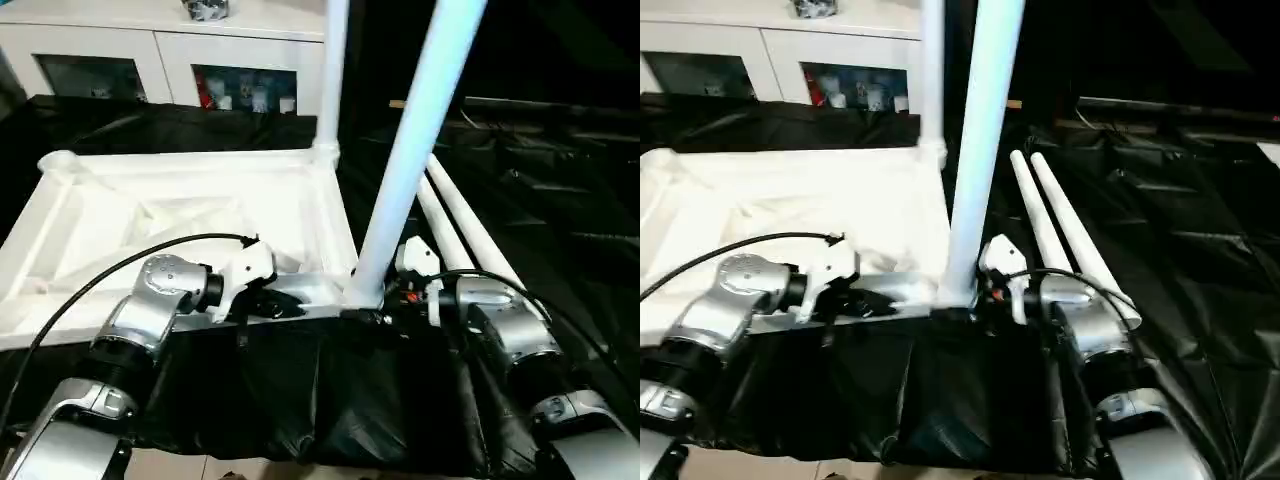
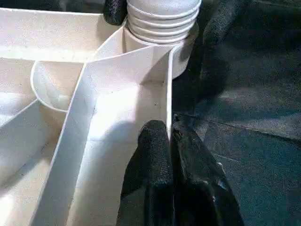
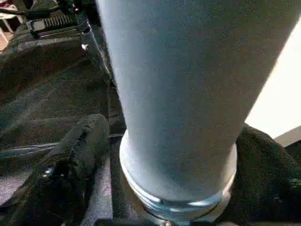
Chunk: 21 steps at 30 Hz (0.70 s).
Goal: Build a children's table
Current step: Rotate leg to tighten
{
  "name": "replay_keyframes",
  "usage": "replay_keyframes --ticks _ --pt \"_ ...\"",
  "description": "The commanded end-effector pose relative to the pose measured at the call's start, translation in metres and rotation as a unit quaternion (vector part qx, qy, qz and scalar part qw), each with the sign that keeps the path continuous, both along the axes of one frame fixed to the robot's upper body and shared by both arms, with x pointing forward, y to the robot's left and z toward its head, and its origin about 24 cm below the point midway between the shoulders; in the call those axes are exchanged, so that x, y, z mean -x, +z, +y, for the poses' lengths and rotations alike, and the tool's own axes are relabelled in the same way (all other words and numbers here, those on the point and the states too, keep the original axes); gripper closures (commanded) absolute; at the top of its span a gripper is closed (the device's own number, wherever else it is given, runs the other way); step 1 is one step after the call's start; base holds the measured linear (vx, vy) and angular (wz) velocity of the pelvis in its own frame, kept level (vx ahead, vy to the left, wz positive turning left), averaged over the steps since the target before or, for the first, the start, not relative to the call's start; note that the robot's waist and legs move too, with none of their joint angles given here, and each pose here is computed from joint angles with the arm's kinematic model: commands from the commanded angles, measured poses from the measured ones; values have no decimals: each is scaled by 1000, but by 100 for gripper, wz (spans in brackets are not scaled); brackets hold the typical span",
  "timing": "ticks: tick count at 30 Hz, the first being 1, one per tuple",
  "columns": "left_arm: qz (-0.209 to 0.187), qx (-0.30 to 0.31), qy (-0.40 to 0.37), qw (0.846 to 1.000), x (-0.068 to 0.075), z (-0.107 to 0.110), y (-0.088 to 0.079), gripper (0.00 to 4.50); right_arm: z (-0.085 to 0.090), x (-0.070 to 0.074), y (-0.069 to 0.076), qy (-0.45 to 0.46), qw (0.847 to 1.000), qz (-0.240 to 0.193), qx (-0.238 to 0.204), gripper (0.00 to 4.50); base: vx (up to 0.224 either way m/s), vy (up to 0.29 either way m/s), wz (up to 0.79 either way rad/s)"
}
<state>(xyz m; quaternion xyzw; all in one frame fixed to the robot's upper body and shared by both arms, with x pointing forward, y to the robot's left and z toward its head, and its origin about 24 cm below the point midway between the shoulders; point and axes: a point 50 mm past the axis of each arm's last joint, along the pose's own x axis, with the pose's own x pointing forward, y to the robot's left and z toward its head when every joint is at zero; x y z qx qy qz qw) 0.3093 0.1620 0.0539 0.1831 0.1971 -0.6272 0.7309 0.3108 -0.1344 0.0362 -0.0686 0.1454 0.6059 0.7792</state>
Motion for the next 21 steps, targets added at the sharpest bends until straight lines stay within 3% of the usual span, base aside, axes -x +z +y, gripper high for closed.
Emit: replay_keyframes --ticks 1,9,13,17,21 --pt "9 2 -18 1000 4 0 -3 450 -1 4 -5 16 999 27 7 90 0 0 0" --pt "13 15 -6 1000 5 -1 -4 450 7 9 -6 19 999 44 -24 152 0 0 0" --pt "-12 28 65 997 -8 -18 -6 450 14 3 -16 -100 994 29 -40 170 0 0 0" --pt "-30 41 116 992 -17 -45 -7 450 24 -4 -30 -234 971 31 -33 172 0 0 0" --pt "-32 59 168 983 -22 -85 -10 450 49 -10 -40 -353 934 41 -33 173 0 0 0"
